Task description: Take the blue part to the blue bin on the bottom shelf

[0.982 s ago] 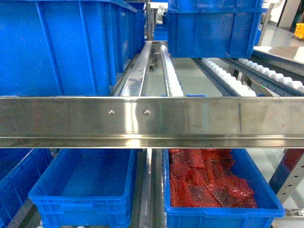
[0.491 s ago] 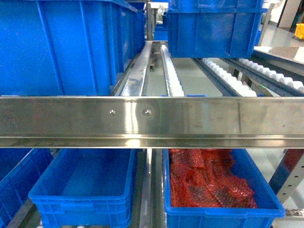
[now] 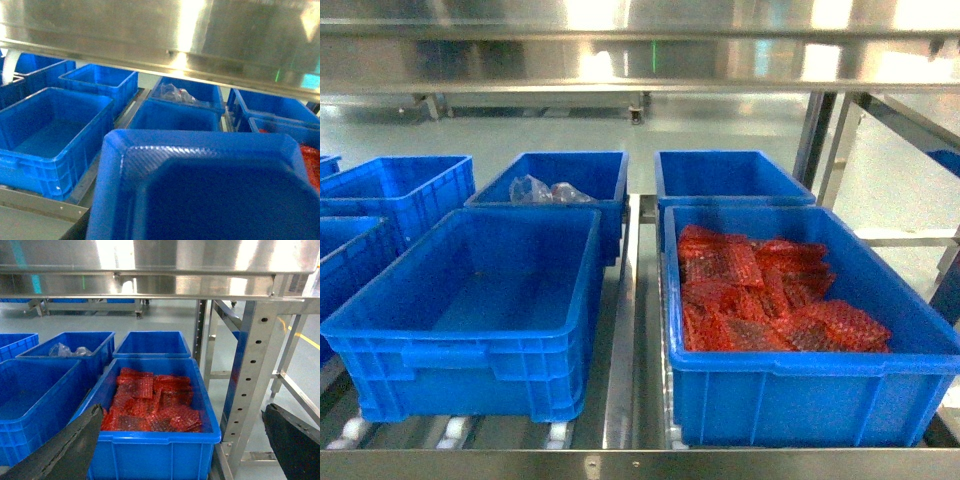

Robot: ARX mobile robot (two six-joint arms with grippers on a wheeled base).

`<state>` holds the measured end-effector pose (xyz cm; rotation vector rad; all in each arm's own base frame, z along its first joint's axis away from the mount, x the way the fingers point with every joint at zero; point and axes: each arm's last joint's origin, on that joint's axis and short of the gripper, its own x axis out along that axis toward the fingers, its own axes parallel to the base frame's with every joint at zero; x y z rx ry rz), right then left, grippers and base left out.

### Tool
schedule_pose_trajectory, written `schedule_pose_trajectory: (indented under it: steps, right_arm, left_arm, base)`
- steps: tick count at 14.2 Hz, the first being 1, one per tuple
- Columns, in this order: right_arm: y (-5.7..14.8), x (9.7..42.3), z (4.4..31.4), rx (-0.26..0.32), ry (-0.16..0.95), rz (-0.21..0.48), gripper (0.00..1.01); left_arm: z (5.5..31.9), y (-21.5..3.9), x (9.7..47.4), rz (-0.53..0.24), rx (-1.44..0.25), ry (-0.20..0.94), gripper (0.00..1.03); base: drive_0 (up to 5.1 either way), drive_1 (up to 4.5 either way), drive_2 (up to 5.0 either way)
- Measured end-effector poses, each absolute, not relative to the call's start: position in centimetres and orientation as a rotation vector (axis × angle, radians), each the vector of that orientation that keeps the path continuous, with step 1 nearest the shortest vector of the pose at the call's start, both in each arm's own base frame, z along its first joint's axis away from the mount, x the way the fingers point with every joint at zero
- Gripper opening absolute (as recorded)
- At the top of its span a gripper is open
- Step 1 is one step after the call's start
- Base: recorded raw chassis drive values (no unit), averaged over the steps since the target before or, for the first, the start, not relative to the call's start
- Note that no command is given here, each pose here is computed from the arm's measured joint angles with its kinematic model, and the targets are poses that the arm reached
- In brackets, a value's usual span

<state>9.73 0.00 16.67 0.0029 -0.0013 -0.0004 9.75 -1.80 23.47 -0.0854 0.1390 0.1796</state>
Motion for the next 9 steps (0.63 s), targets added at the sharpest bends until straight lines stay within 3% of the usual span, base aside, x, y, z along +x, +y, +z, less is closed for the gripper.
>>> schedule_pose_trajectory:
  steps: [9]
  right_arm:
    - [0.0, 9.73, 16.67, 0.003, -0.001, 0.0, 0.98]
  left_arm:
    - [23.47, -1.8, 9.76, 0.18, -0.086, 0.138, 0.43]
  base:
    - [0.0, 0.0, 0.0]
